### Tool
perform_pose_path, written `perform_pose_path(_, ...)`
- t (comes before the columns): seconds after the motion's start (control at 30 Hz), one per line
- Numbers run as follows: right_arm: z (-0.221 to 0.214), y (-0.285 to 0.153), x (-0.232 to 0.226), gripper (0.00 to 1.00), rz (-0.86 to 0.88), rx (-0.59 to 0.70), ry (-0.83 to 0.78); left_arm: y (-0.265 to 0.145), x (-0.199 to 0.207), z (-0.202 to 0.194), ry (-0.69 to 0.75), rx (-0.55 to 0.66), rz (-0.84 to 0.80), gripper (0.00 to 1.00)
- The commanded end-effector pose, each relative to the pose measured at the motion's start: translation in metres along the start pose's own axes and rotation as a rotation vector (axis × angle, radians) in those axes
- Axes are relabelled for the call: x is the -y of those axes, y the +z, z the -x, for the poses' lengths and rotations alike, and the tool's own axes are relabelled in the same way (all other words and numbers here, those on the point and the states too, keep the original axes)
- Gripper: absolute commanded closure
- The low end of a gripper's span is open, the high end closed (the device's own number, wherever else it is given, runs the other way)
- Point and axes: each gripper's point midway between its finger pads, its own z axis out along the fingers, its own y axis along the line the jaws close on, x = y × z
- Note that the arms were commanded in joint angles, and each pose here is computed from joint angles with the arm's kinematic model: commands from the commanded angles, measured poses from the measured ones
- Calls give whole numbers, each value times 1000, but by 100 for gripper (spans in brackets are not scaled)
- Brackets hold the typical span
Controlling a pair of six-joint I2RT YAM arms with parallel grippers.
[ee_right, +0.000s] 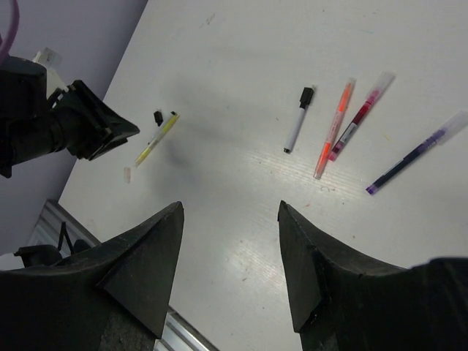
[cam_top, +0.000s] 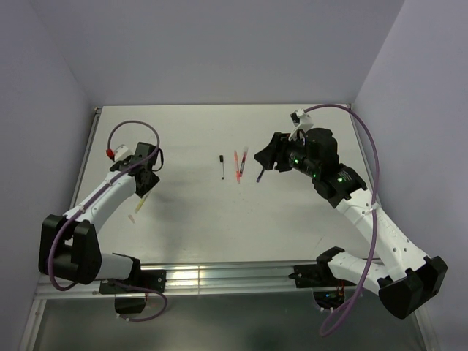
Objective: Insert the pens into the pen caps
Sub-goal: Pick up the pen from the center of the board.
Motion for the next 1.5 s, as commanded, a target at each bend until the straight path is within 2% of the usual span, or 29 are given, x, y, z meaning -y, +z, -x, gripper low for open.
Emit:
perform_pose_path(0.0,9,-6,-5,38,18,35,-3,12,-19,6,-52,2,52,57)
perform_pose_path(0.23,9,-6,-5,38,18,35,-4,39,-19,3,-38,-31,68,58)
perform_pose_path(0.7,7,-4,-5,38,20,26,-4,65,-25,-3,-67,-83,86,61)
perform_pose_path(1.47,5,-2,-5,38,29,17,-1,69,-36,-24,-140,-154,28,64)
